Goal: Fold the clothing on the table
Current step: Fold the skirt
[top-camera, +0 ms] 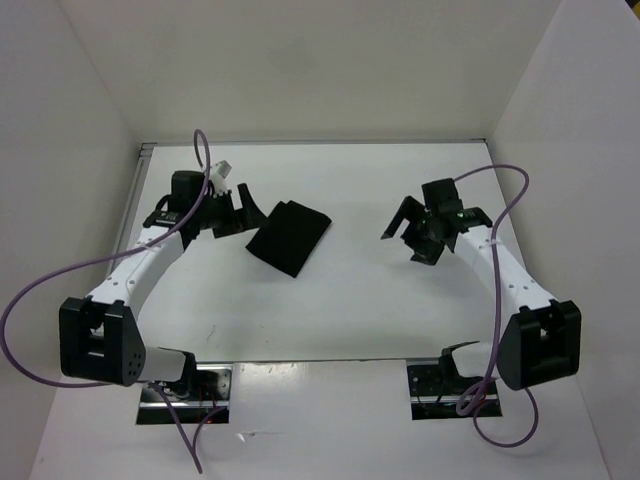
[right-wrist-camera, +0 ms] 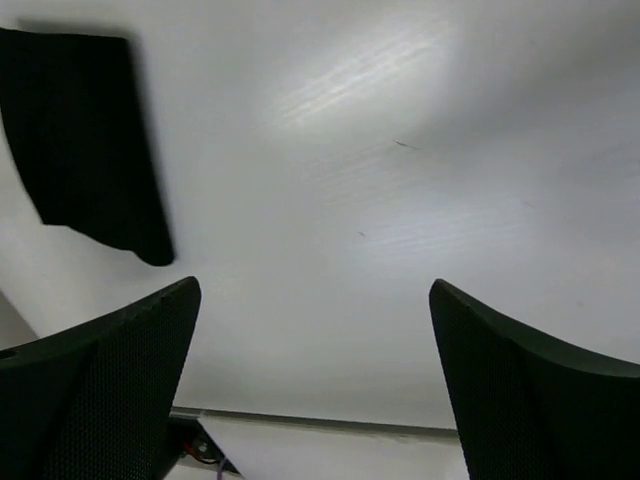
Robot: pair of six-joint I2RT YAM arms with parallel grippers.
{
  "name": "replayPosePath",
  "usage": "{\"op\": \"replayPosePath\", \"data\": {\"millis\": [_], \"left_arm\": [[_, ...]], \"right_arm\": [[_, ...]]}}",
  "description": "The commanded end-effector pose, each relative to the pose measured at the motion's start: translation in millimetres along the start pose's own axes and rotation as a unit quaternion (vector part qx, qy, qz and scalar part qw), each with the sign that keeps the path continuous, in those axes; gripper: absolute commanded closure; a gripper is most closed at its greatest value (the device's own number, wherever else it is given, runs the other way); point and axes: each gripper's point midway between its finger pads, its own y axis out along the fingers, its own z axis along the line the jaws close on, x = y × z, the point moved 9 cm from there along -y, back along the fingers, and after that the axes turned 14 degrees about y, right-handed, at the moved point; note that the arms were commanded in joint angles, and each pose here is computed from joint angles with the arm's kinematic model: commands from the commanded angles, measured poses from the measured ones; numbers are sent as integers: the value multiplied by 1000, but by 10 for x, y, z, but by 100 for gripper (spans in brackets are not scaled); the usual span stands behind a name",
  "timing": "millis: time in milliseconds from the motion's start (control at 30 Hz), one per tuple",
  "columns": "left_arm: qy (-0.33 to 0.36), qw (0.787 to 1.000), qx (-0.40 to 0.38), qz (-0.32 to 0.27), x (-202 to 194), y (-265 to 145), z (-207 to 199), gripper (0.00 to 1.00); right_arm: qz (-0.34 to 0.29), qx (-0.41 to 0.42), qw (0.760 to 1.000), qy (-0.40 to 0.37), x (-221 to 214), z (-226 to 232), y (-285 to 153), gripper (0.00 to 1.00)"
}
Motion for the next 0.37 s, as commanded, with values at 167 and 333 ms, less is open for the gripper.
{"op": "replayPosePath", "data": {"millis": [167,333], "left_arm": [[-4,999,14,-33,-75,-240,-86,1],[-21,997,40,-56,-156,-395,-123,1]], "right_arm": [[-95,-17,995,11,-9,-294,-433,0],[-114,6,993,-11,68,-311,-501,0]]}}
